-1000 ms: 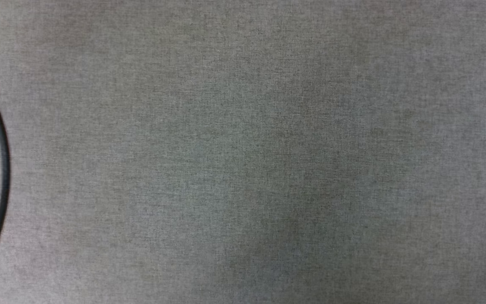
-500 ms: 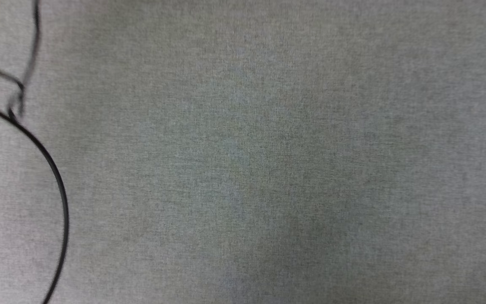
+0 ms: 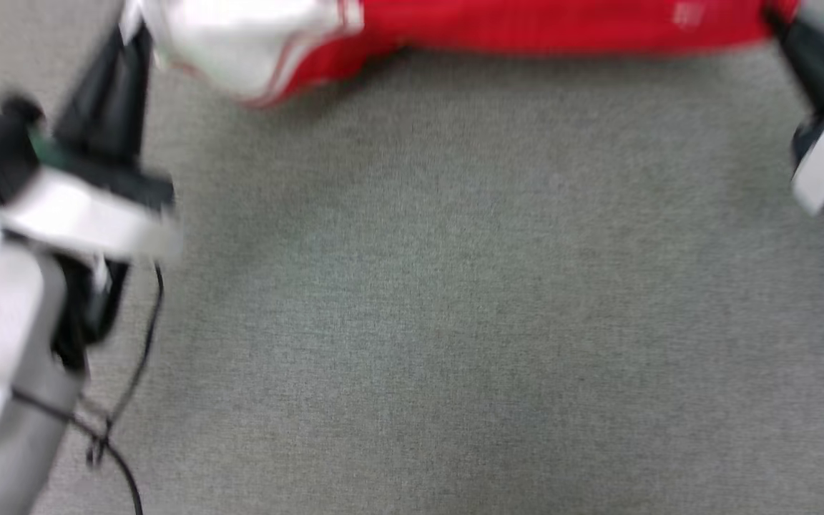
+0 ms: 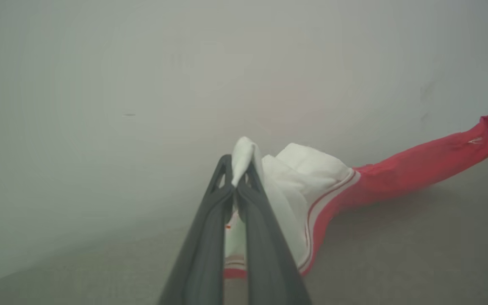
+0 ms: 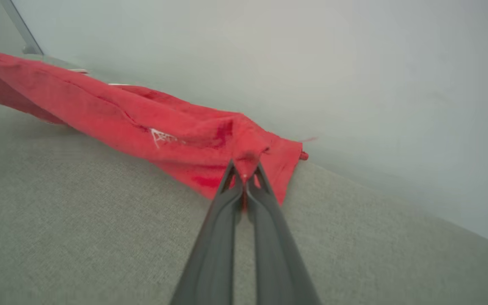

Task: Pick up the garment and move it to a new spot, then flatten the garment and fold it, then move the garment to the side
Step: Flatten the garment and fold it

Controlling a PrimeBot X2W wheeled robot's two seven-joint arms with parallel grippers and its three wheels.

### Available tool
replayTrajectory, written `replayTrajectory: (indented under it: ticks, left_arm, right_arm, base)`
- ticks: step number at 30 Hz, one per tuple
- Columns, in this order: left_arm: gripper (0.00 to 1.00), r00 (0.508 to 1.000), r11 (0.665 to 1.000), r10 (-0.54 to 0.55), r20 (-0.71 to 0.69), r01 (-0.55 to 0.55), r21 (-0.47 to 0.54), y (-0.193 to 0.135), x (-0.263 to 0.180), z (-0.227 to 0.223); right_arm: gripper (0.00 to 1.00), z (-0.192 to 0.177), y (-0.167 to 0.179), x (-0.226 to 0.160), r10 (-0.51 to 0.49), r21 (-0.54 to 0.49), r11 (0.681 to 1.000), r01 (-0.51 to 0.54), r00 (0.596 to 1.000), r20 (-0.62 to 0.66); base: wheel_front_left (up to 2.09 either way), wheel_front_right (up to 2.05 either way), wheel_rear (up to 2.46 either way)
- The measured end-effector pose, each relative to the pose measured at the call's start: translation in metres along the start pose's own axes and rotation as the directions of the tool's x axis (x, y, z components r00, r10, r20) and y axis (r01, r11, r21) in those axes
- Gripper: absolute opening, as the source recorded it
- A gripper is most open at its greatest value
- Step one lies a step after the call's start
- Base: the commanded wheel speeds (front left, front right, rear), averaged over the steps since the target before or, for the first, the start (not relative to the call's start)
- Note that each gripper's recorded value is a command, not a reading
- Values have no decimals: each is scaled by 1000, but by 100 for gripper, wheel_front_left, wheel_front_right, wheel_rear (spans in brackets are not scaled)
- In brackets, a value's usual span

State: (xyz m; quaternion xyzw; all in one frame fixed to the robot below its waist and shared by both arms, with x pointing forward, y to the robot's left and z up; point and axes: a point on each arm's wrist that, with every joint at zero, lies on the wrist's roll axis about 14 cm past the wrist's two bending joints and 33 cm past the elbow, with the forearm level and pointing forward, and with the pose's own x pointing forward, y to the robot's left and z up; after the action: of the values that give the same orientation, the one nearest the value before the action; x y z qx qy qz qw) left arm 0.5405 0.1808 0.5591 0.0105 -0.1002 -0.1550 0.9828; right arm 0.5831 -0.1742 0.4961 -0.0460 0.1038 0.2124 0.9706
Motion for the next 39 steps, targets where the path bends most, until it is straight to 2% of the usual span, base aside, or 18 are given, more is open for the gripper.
replayTrajectory:
  ticks: [14,29,39]
  left_arm:
    - [0,970,984,63,-236,-101,-150,-38,-128,-33]
    - [0,889,922,85,-450,-241,-302,-82,-240,-67]
    - [0,813,870,0,-583,-287,-400,-114,-294,-90]
  right_arm:
    - [0,-60,36,-95,-1,92,996,16,988,-157]
    - [0,-100,64,-184,-38,182,980,85,968,-247]
    - [0,-128,77,-234,-65,213,967,138,946,-318]
  base:
    - [0,0,0]
    - [0,0,0]
    - [0,0,0]
